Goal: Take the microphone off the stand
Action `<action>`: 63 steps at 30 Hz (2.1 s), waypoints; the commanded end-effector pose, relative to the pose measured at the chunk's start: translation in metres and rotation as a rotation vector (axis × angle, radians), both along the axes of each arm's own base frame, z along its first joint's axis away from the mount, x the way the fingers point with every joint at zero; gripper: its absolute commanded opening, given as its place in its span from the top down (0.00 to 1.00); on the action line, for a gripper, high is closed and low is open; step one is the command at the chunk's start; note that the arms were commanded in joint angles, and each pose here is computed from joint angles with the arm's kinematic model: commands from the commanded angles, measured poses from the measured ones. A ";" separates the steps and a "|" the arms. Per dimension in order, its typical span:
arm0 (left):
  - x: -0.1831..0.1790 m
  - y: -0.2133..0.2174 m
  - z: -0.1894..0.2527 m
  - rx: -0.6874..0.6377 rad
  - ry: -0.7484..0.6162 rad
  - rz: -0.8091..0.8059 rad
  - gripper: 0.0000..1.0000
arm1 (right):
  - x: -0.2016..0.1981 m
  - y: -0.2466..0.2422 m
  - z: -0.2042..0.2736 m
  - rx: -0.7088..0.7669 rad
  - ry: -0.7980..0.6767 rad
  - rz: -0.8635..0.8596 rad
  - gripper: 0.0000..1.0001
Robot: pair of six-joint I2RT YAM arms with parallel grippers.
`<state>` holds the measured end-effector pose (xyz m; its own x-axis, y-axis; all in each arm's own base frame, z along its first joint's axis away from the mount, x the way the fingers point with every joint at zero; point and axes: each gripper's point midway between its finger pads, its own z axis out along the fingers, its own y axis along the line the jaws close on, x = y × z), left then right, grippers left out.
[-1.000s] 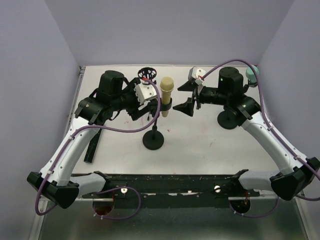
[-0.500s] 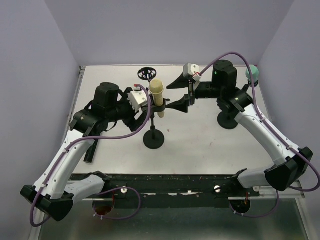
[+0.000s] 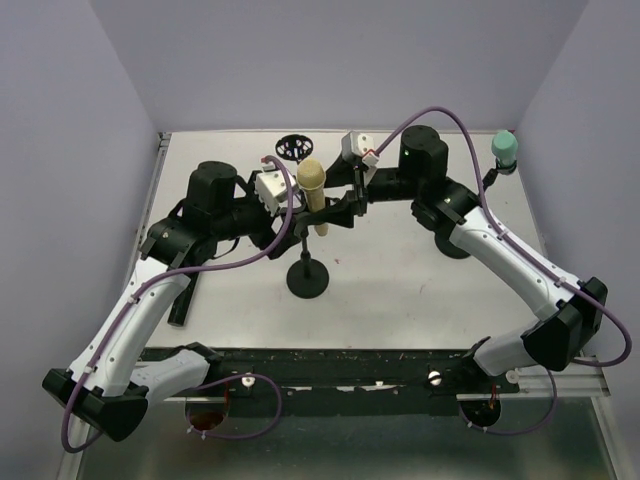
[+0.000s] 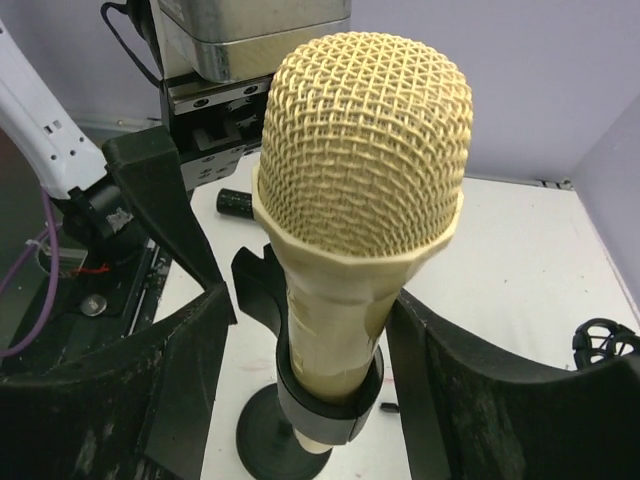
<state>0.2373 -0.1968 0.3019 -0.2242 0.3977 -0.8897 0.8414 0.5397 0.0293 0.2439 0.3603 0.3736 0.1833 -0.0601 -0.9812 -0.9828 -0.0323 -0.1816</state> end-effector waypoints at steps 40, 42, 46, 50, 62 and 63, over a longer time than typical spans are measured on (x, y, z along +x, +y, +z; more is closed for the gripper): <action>0.005 -0.026 0.000 -0.079 -0.223 -0.215 0.28 | 0.023 0.010 -0.001 0.017 0.025 -0.102 0.99; 0.007 -0.026 0.003 -0.086 -0.225 -0.206 0.23 | 0.022 0.010 -0.001 0.019 0.024 -0.101 0.99; 0.006 -0.028 0.004 -0.092 -0.222 -0.214 0.29 | 0.022 0.009 0.000 0.020 0.026 -0.104 0.99; 0.001 -0.032 0.007 -0.110 -0.219 -0.252 0.56 | 0.023 0.009 -0.001 0.020 0.026 -0.110 0.99; 0.012 -0.053 0.020 -0.196 -0.153 -0.294 0.97 | 0.052 -0.002 0.072 0.141 0.004 -0.305 0.99; 0.015 -0.057 0.023 -0.212 -0.144 -0.293 0.98 | 0.055 -0.004 0.086 0.162 -0.010 -0.322 0.99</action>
